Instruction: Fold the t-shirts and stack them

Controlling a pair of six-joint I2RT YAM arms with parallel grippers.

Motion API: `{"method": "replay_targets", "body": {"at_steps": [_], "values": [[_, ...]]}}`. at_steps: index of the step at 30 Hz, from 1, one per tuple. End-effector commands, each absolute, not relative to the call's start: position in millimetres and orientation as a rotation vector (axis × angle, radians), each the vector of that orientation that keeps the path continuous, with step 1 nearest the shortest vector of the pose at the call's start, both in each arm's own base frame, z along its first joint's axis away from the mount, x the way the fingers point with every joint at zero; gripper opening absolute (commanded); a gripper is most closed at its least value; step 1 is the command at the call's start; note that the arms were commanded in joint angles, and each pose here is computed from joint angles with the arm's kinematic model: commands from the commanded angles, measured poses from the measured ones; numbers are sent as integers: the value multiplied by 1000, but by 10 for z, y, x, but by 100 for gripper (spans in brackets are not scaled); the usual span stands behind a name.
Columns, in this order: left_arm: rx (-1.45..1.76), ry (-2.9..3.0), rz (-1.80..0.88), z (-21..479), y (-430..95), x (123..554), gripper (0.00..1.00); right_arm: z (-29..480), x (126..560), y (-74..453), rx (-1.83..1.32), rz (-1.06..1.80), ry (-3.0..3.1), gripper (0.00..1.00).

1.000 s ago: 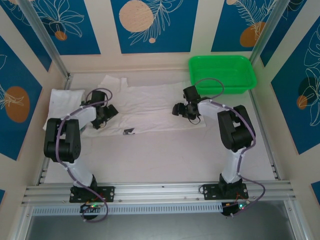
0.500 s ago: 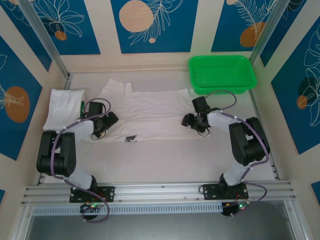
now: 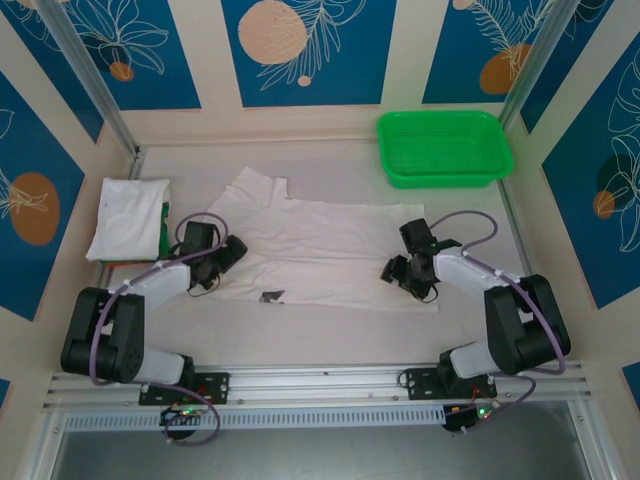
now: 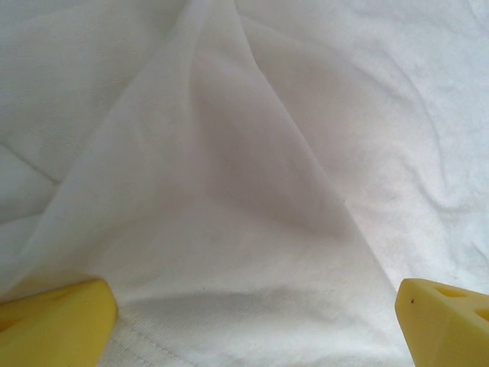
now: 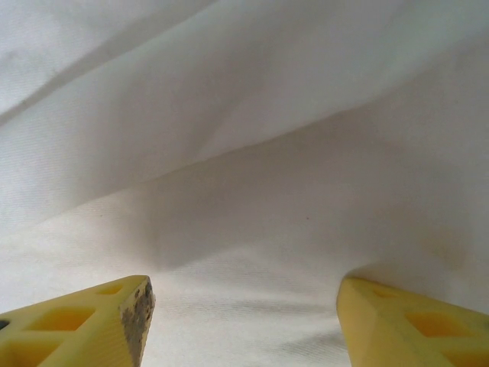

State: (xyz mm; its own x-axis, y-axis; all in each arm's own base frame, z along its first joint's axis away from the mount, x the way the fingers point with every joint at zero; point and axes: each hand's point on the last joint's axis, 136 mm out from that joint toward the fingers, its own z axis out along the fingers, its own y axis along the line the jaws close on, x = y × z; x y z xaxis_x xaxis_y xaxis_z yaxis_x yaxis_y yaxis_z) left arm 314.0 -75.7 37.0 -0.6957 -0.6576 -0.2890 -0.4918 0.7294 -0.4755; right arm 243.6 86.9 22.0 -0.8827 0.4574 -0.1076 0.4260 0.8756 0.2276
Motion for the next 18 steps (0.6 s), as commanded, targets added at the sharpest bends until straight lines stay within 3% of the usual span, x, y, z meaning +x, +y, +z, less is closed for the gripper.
{"method": "replay_targets", "body": {"at_steps": [1,9,14,18], "values": [[-1026,2771,-345,-98,-682,2366,98,250,2279,724,723,211,2918,68],[-856,2691,-197,515,-483,2614,100,698,2833,1210,507,345,2765,67],[-936,2736,-266,352,-555,2499,100,540,3037,1585,455,393,2815,67],[-1005,2770,-138,186,-336,2278,99,409,3073,1545,450,329,2866,67]]}}
